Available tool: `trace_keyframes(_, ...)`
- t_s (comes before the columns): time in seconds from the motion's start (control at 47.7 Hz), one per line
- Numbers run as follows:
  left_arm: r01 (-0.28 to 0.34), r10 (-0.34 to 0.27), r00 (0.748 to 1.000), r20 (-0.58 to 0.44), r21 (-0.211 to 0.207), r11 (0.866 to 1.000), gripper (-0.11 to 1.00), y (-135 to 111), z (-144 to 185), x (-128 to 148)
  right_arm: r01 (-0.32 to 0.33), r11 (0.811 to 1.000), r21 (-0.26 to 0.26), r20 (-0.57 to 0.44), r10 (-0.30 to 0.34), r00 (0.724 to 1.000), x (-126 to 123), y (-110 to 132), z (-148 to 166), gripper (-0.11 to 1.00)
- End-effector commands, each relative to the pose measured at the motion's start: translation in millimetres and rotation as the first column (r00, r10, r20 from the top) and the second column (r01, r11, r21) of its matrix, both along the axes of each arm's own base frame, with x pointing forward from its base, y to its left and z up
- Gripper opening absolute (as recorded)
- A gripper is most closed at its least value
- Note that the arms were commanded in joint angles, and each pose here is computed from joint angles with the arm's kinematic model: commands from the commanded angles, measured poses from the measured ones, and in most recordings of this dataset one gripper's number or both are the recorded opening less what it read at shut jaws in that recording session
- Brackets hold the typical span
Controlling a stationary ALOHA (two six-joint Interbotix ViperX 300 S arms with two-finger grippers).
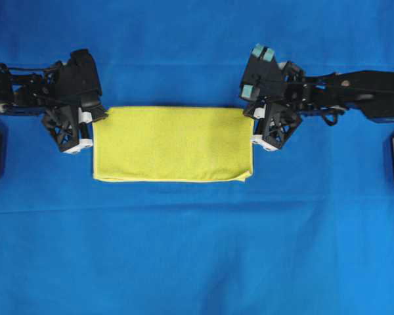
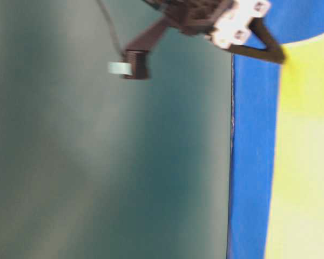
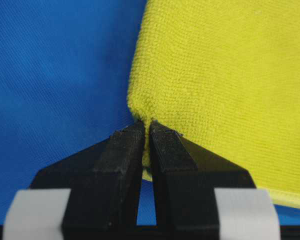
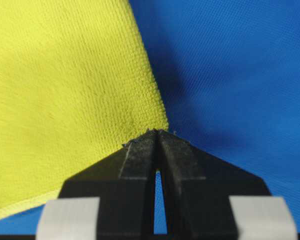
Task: Fold the yellow towel.
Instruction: 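Regrasp the folded towel's left and right ends with both grippers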
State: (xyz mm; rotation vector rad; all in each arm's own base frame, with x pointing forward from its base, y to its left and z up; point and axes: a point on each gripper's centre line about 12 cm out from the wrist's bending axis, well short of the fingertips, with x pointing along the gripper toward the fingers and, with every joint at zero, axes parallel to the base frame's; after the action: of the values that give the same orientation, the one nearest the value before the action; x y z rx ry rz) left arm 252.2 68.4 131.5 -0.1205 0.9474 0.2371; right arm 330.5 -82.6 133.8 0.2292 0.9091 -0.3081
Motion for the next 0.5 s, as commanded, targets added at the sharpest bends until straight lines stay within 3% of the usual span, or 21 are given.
trace_keyframes(0.0, 0.022, -0.024, 0.997, 0.070, 0.017, 1.000, 0.02, -5, 33, 4, 0.009, 1.000, -0.016, 0.068, -0.008, 0.998, 1, -1, 33, 0.00)
trace_keyframes(0.231, 0.073, -0.080, 0.978, 0.193, 0.044, 0.996, 0.02, -23, 82, -3, -0.007, 0.999, -0.036, 0.122, 0.012, 0.993, -10, 9, 77, 0.00)
trace_keyframes(0.482, 0.095, -0.099, 0.971, 0.217, 0.028, 0.995, 0.02, -33, 86, -2, -0.009, 0.999, -0.039, 0.134, 0.014, 0.991, -10, 11, 81, 0.00)
